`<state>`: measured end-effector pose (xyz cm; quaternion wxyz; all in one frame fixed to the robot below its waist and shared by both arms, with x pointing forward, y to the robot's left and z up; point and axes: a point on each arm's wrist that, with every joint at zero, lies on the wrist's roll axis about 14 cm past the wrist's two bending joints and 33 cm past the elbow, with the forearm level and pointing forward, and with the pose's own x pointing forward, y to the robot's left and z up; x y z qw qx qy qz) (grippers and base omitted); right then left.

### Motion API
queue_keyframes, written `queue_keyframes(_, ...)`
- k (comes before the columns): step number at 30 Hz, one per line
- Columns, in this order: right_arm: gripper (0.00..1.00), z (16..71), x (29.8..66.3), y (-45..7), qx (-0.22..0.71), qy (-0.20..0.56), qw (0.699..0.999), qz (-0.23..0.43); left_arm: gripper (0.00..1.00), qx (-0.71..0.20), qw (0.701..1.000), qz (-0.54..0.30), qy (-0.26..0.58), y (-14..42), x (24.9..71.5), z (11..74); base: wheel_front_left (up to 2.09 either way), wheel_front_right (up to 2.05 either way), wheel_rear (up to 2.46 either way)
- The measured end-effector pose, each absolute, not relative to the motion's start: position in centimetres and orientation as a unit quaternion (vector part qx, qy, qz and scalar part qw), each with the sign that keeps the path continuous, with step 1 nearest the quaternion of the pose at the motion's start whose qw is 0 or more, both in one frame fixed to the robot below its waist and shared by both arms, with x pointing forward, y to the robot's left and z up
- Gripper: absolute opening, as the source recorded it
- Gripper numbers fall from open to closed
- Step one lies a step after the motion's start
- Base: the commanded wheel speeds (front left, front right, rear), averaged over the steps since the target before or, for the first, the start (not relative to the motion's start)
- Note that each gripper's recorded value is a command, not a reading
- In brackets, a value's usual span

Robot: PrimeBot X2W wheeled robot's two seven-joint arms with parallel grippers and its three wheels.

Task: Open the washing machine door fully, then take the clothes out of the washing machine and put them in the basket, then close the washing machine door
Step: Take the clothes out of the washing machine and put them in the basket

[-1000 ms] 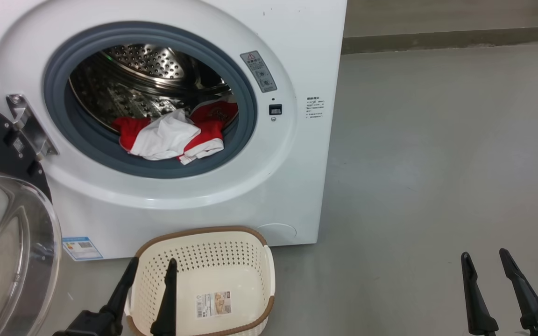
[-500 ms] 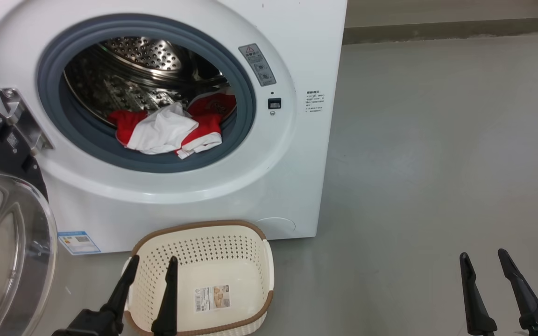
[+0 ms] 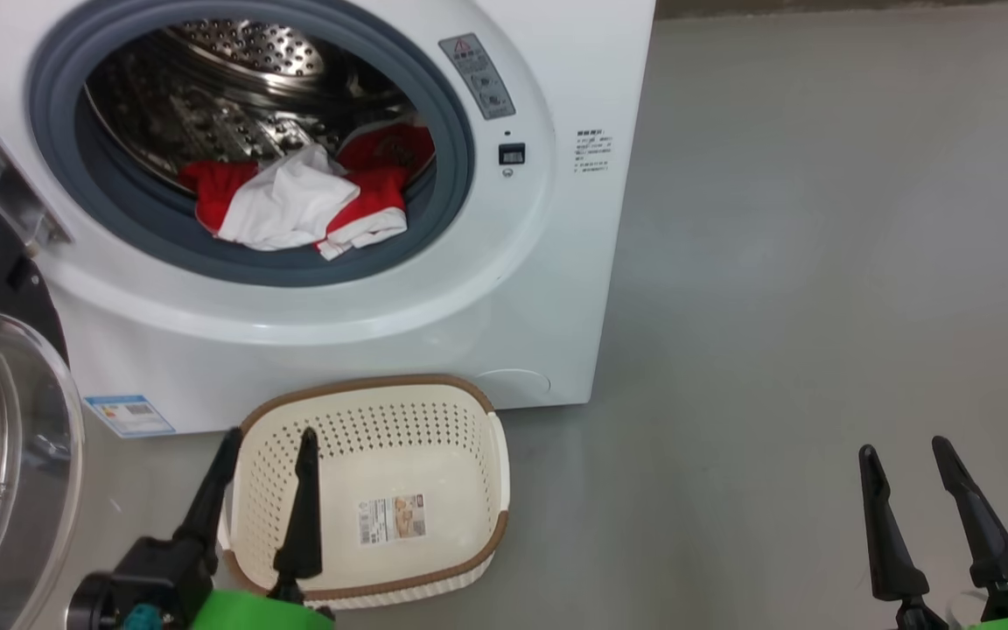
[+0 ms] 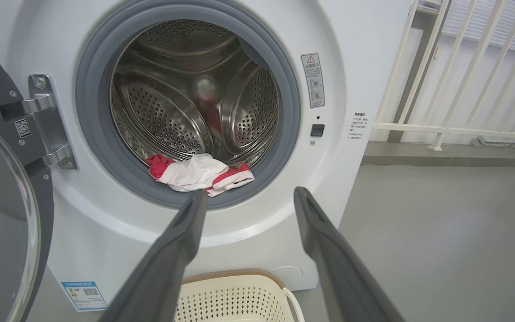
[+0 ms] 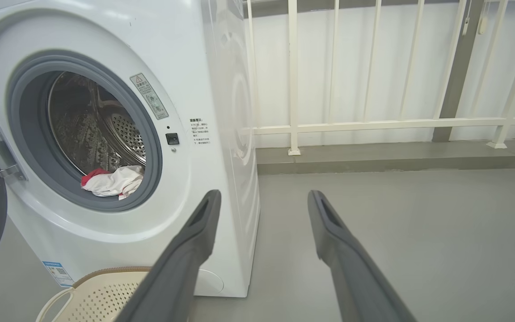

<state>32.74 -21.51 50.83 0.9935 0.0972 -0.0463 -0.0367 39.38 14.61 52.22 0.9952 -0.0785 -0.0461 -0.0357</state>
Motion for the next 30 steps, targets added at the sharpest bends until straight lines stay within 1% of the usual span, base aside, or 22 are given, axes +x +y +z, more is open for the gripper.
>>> queue_keyframes(5, 1.00, 50.2, 33.7, -21.3, 0.097, -0.036, 0.994, -0.034, 1.00, -0.071, 0.995, -0.030, -0.056, 14.5, 41.3, 52.8, 0.00, 0.00, 0.00)
queue_keyframes(11, 1.00, 49.7, 36.1, -20.8, 0.098, -0.033, 0.994, -0.026, 1.00, -0.078, 0.994, -0.033, -0.068, 13.9, 44.5, 53.3, 0.00, 0.00, 0.00)
queue_keyframes(21, 1.00, 47.7, 38.7, -20.0, 0.100, -0.008, 0.995, -0.016, 1.00, -0.075, 0.995, -0.035, -0.058, 13.7, 49.3, 52.5, 0.00, 0.00, 0.00)
queue_keyframes(22, 1.00, 47.3, 39.1, -19.9, 0.100, -0.003, 0.995, -0.015, 1.00, -0.082, 0.995, -0.031, -0.054, 13.8, 50.4, 52.1, 0.00, 0.00, 0.00)
queue_keyframes(30, 1.00, 45.6, 39.3, -20.4, 0.098, 0.019, 0.995, -0.024, 1.00, -0.083, 0.995, -0.038, -0.050, 13.3, 54.1, 51.5, 0.00, 0.00, 0.00)
